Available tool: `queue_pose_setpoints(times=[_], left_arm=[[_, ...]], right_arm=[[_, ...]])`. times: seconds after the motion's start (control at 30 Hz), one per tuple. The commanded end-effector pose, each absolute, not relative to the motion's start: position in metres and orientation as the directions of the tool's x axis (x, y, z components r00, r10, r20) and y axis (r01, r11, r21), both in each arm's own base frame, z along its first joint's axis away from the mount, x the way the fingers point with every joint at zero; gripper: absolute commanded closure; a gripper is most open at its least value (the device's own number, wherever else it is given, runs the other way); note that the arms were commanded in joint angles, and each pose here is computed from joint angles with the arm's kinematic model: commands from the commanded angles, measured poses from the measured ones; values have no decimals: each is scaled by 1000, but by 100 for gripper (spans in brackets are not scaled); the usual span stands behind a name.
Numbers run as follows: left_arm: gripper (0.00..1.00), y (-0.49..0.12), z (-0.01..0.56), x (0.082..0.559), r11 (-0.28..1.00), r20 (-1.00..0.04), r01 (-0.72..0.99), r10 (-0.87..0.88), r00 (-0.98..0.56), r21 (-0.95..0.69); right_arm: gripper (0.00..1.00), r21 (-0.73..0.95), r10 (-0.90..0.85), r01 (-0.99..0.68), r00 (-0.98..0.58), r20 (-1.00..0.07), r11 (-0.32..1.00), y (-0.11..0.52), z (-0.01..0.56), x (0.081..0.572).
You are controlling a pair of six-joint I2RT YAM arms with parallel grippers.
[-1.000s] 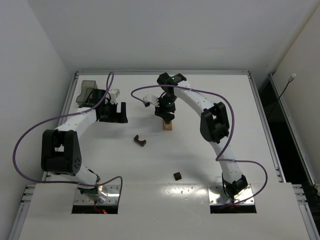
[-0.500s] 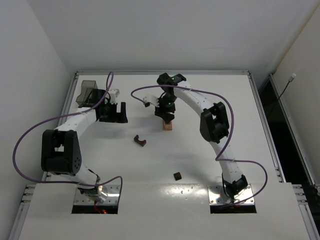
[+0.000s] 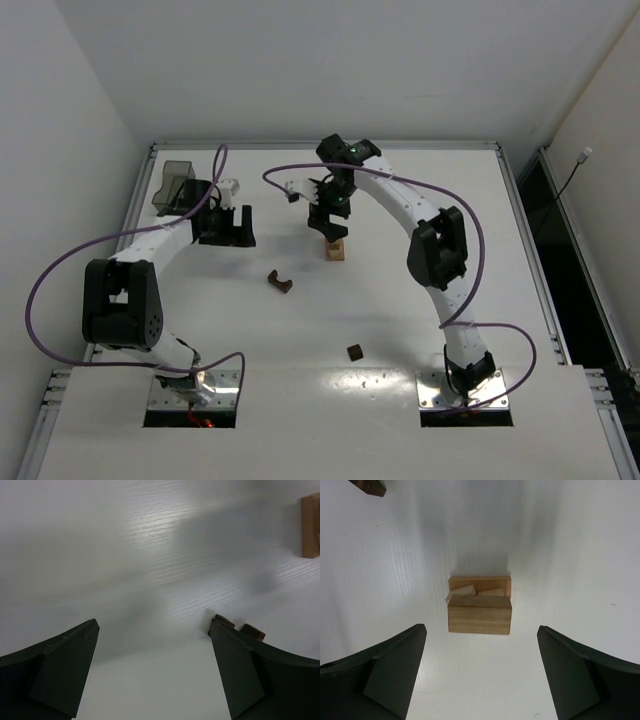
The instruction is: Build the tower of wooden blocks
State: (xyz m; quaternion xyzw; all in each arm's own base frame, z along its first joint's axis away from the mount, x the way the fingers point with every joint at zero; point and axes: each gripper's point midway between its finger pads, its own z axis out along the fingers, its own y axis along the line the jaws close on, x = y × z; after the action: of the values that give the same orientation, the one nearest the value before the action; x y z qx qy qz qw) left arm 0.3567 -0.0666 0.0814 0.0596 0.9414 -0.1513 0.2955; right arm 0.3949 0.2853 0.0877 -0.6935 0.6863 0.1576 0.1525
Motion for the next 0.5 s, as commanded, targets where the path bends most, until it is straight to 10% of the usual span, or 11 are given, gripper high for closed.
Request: queue_pose_setpoints(times=[0.0, 0.47], left_arm=[[9, -67, 92, 363, 943, -612, 208, 5, -791, -261], [18, -114, 98, 288, 713, -661, 693, 472, -584, -104]], right_arm=[[9, -86, -859, -996, 50, -510, -6, 296, 143, 395], [14, -340, -704, -673, -385, -596, 656, 125, 216, 461]])
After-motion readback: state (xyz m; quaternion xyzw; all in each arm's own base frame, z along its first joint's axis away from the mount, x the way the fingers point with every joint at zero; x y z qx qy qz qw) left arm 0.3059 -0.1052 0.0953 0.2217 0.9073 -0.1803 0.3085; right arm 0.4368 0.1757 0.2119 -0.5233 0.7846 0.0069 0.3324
